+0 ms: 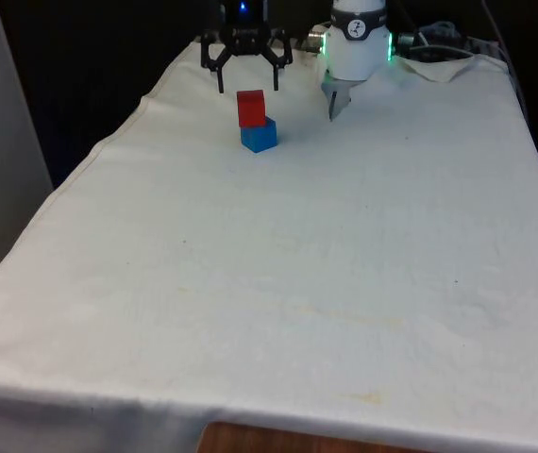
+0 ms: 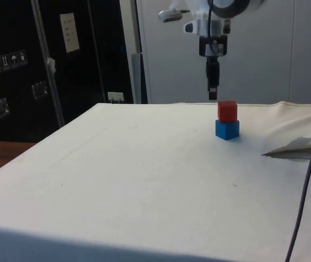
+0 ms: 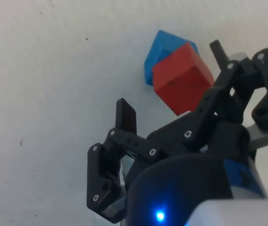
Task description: Stack the two cubes.
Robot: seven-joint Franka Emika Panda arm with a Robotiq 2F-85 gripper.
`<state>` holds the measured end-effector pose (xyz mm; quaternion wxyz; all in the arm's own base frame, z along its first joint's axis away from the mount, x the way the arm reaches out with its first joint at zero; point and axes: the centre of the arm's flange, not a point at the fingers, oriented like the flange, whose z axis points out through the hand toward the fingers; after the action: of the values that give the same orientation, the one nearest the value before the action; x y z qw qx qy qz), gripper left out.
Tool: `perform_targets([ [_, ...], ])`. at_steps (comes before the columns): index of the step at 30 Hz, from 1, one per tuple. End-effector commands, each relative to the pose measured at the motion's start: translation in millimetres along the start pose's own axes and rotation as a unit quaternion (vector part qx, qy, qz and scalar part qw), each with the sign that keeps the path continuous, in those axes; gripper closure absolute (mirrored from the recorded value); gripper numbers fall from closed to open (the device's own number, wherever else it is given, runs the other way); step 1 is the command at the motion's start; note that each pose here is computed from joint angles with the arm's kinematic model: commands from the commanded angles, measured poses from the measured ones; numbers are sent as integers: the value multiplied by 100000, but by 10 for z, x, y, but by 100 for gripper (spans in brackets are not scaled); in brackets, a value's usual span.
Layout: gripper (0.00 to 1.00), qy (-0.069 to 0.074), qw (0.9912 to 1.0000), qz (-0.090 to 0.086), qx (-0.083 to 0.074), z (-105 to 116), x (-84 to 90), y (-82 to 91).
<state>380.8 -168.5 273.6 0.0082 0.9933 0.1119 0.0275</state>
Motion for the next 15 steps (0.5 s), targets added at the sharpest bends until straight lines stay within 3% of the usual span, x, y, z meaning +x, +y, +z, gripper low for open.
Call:
perform_targets([
  [1, 0, -19, 100000, 145, 32, -20, 51, -19],
  [15, 0, 697, 99994, -354, -793, -137, 398, -173],
])
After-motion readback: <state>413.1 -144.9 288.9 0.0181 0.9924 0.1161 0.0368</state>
